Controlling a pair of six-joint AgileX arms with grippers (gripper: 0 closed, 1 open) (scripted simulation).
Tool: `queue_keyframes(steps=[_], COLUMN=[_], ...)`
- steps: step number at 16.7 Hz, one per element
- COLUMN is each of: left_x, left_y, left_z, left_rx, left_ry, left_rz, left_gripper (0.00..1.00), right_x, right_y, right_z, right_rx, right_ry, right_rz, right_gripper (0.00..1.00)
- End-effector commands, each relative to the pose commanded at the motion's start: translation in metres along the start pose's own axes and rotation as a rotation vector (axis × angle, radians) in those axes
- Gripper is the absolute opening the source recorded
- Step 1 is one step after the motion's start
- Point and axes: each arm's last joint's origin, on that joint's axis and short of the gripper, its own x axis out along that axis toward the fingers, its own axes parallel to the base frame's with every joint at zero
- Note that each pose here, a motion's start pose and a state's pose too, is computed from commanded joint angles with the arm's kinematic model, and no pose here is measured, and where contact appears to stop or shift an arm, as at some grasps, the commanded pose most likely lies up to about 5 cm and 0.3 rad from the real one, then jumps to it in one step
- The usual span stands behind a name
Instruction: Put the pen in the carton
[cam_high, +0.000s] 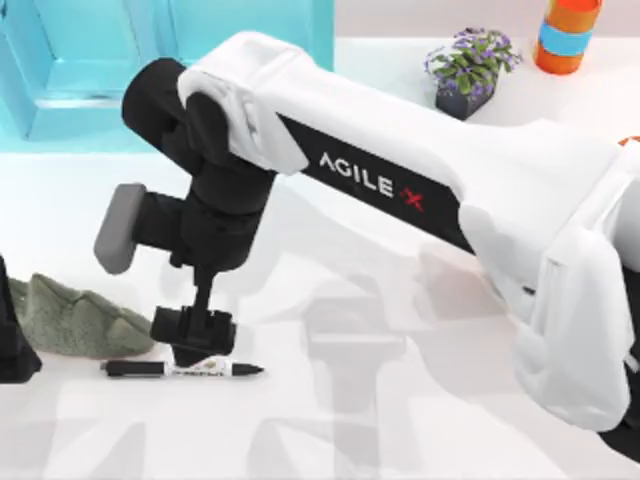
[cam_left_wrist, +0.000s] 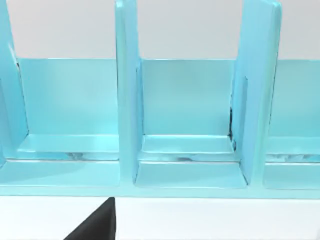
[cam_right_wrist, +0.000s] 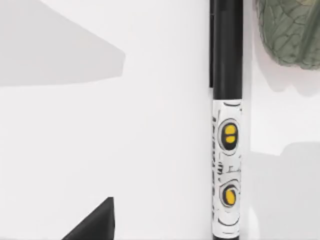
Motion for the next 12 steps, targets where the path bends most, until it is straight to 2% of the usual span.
queue_keyframes(steps=[4,8,12], left_x=[0.000,0.000,0.000], left_y=[0.000,0.000,0.000], left_z=[0.000,0.000,0.000], left_rx=[0.000,0.000,0.000], left_ry=[0.000,0.000,0.000], left_rz=[0.000,0.000,0.000], left_gripper=[1.00,1.00,1.00], right_x=[0.006,0.049,0.095], right_y=[-0.008,-0.028,-0.008], right_z=[-0.004,-0.014,-0.005], right_rx=[0.003,-0.002,0.003], right_ry=[0.001,-0.001,0.004], right_rz=[0.000,0.000,0.002], right_gripper=[1.00,1.00,1.00])
